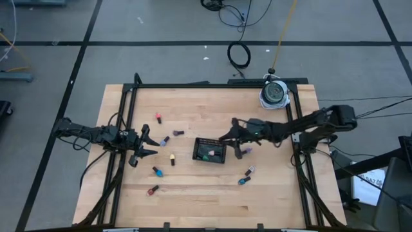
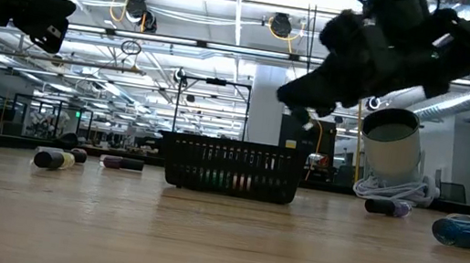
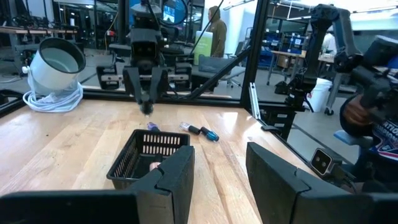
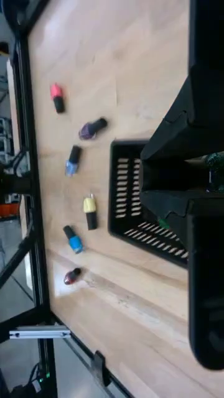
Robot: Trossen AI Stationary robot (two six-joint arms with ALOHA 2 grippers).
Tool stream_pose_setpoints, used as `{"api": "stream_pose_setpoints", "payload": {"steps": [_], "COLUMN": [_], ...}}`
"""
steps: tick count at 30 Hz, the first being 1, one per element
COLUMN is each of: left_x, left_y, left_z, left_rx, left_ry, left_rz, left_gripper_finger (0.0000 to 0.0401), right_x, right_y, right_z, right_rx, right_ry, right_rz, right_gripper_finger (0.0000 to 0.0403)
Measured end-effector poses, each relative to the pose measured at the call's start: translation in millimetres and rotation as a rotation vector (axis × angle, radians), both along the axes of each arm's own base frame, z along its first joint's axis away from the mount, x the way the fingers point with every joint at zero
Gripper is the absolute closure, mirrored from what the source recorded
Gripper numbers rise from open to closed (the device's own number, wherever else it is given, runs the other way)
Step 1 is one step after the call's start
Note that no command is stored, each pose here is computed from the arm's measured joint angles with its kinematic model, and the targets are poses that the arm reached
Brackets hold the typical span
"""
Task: Pick & Place Nail Polish
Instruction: Put the dark green nail polish into the black bin
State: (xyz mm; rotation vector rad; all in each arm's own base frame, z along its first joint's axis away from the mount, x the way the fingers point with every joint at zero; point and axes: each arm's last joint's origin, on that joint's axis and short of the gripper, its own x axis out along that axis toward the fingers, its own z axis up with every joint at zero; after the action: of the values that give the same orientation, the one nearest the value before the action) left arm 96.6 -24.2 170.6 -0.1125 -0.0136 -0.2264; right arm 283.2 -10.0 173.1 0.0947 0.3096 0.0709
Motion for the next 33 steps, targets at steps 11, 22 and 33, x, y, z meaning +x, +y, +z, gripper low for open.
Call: {"api": "stream_pose_setpoints", "payload": {"steps": [11, 22, 33], "left_x": [0.0, 0.0, 0.0], "left_y": [0.0, 0.0, 0.0], "left_z": [0.0, 0.0, 0.0], "left_rx": [0.0, 0.0, 0.0], "left_ry": [0.0, 0.0, 0.0], "left_rz": [0.0, 0.0, 0.0], "left_gripper_finger": [0.0256, 0.0256, 0.0256], "right_x": [61.0, 88.1, 84.9], "right_y": [9.8, 4.8, 1.9], "right_z": [-21.1, -16.2, -20.0], "right_rx": [-0.012, -0.046, -0.045], "right_ry": [0.213, 0.4, 0.46], "right_rz": [0.043, 0.055, 0.048], "right_gripper_finger": [0.0354, 0.0354, 0.033]}}
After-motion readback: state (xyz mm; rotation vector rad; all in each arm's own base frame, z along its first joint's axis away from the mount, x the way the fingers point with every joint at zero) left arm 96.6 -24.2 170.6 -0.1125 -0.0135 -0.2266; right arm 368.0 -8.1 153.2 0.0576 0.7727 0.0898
